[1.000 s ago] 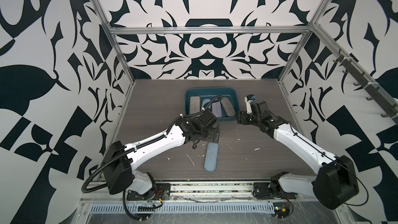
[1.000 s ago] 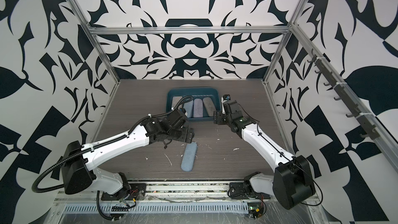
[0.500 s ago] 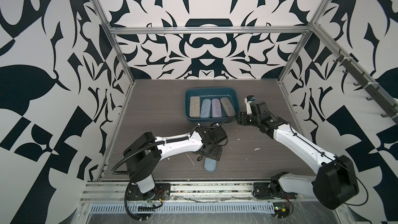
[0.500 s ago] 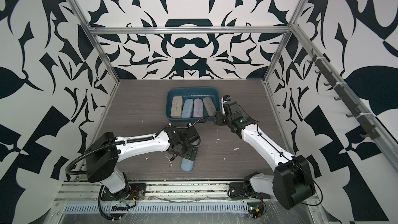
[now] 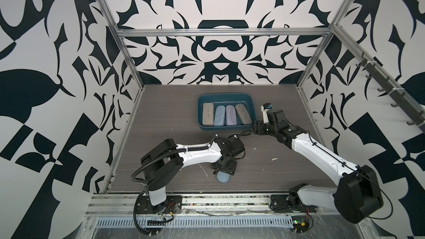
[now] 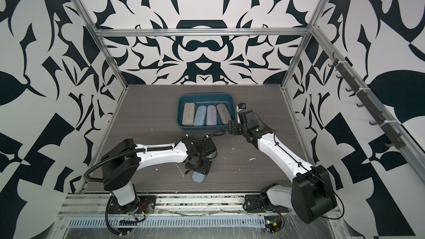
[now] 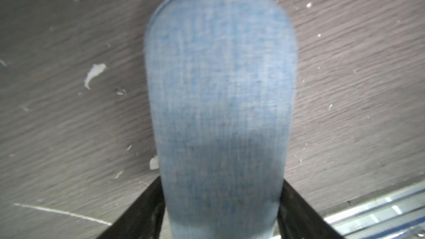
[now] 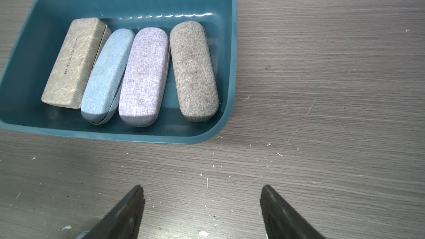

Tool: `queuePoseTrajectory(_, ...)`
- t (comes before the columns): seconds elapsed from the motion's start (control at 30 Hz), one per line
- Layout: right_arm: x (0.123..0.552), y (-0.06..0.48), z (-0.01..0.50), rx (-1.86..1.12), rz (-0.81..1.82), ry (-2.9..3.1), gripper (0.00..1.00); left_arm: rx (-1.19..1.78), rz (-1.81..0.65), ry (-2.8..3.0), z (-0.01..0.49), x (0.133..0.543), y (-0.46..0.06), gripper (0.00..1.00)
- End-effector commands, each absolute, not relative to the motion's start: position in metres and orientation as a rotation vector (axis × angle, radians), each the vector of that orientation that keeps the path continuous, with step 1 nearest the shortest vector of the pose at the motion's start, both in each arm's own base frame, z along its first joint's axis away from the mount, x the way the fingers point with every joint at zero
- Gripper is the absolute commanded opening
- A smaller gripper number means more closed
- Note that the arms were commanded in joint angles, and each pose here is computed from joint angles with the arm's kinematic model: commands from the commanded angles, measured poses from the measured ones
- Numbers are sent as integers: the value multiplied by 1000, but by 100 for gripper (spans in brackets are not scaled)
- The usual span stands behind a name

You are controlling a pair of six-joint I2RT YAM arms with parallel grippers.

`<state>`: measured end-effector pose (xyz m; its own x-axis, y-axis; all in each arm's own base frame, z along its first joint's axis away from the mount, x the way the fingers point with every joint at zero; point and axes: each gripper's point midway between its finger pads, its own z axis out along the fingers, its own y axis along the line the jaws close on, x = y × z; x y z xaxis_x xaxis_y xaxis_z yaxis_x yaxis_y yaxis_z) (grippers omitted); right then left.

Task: Put the glasses cases into the storage boxes
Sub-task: Pick up the glasses case at the center of the board, then place the glasses case in the storage box.

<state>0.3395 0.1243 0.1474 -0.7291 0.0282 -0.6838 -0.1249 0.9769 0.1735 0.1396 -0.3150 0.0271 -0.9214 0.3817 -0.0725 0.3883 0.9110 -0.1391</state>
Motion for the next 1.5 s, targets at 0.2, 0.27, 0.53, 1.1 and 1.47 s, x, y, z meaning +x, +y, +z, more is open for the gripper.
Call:
queuePoseTrajectory(0.2, 345, 121, 154, -38, 271, 2338, 83, 602, -191, 3044, 28, 139, -313, 53)
queuePoseTrajectory(0.27, 345, 121, 154, -37, 272, 2338, 83, 600, -191, 3027, 34, 142, -314, 51)
queuePoseTrajectory(0.53, 346, 121, 157, -34, 273, 2330, 83, 610, -179, 2910, 88, 164, -310, 51)
queuePoseTrajectory(1.1, 346, 120, 162, -25, 286, 2316, 83, 299, -367, 2628, 194, 368, -277, 51)
queuePoseTrajectory(1.47, 345, 118, 160, -26, 280, 2320, 83, 202, -374, 2711, 141, 450, -283, 51)
